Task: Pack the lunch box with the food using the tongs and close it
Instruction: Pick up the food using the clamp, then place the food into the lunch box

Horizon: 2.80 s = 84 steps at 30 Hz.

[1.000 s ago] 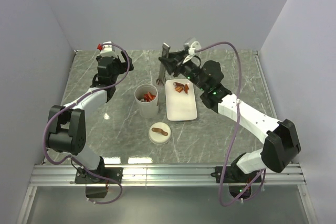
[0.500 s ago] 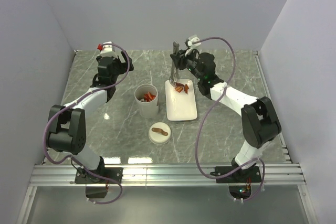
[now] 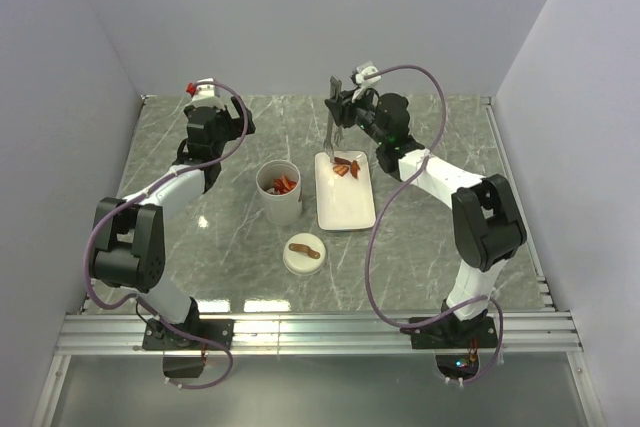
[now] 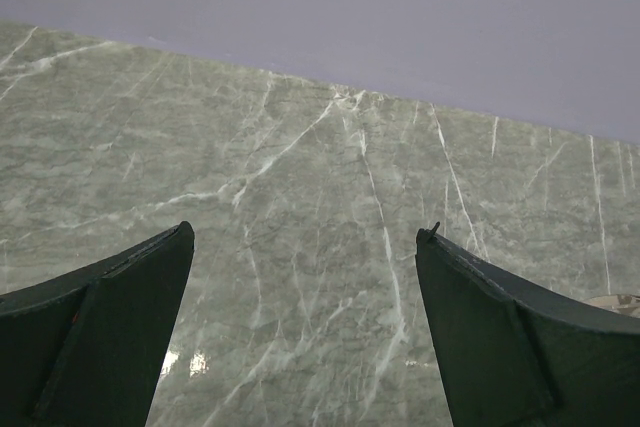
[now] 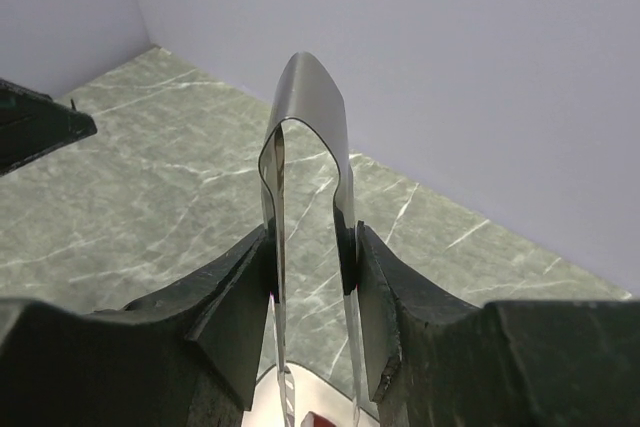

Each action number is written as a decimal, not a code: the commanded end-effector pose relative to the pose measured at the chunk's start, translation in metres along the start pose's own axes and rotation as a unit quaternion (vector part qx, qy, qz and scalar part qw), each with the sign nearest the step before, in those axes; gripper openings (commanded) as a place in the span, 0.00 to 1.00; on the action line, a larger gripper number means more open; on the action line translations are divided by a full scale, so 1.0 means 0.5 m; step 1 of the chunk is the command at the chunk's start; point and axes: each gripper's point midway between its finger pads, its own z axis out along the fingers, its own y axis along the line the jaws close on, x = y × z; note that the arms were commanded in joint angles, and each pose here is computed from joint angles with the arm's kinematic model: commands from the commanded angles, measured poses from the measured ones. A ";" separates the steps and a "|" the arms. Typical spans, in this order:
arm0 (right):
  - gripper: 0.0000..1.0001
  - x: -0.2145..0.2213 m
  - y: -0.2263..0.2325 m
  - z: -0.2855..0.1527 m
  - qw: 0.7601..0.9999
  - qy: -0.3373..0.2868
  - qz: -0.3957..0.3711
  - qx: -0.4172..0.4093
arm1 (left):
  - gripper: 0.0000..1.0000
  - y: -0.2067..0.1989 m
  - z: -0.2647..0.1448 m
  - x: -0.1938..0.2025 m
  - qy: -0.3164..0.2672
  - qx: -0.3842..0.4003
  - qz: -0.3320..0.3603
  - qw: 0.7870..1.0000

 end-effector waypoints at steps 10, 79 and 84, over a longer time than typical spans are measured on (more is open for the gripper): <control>0.45 0.009 0.010 0.019 0.999 0.000 -0.015 -0.035 | 0.99 -0.010 0.008 -0.044 -0.027 0.004 -0.005 1.000; 0.14 -0.378 0.425 -0.158 0.907 -0.174 -0.024 -0.383 | 1.00 -0.012 0.007 -0.049 -0.030 0.006 -0.006 1.000; 0.21 -0.355 0.440 -0.147 0.905 -0.156 -0.020 -0.394 | 1.00 -0.011 0.008 -0.047 -0.029 0.006 -0.005 1.000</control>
